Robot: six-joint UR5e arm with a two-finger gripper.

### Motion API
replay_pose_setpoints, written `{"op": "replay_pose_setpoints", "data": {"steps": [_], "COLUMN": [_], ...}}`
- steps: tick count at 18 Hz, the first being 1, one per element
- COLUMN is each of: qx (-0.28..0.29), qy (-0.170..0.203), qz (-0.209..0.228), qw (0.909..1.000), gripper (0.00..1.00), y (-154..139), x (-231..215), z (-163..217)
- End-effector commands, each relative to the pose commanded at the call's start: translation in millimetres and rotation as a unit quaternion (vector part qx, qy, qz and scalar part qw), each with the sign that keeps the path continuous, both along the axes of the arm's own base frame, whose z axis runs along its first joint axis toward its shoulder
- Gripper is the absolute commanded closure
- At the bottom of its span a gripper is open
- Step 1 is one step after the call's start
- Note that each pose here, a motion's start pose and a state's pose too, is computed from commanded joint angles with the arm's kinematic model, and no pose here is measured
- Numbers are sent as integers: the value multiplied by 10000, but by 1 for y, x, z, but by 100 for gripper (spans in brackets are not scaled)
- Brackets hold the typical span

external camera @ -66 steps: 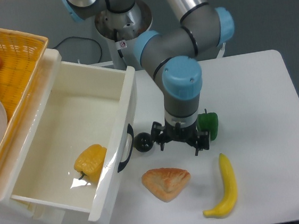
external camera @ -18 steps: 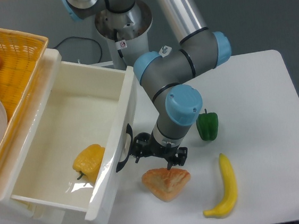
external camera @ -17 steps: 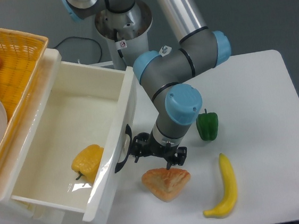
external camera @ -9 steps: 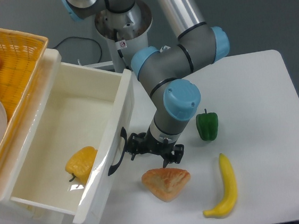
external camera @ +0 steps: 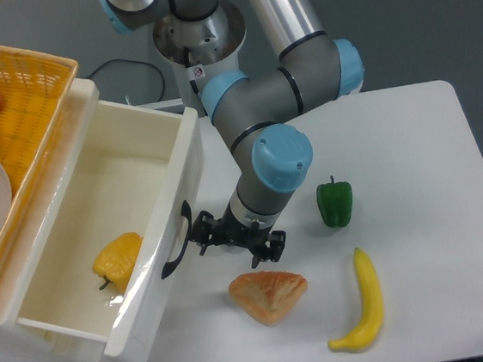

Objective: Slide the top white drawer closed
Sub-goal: 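Push the white drawer front into the cabinet with the gripper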

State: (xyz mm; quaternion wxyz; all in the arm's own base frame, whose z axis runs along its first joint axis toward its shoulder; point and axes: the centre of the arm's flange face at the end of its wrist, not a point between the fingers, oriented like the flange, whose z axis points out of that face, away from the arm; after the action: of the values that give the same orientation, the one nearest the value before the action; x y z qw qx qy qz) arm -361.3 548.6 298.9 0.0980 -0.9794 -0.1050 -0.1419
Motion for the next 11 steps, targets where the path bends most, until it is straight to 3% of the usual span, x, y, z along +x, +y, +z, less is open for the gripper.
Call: {"op": "replay_pose_setpoints", "data": {"steps": [11], "qx": [-39], "qy": [-37], "qz": [-165], "qw": [9998], "gripper": [0], "y": [13], "x": [29], "z": [8]}}
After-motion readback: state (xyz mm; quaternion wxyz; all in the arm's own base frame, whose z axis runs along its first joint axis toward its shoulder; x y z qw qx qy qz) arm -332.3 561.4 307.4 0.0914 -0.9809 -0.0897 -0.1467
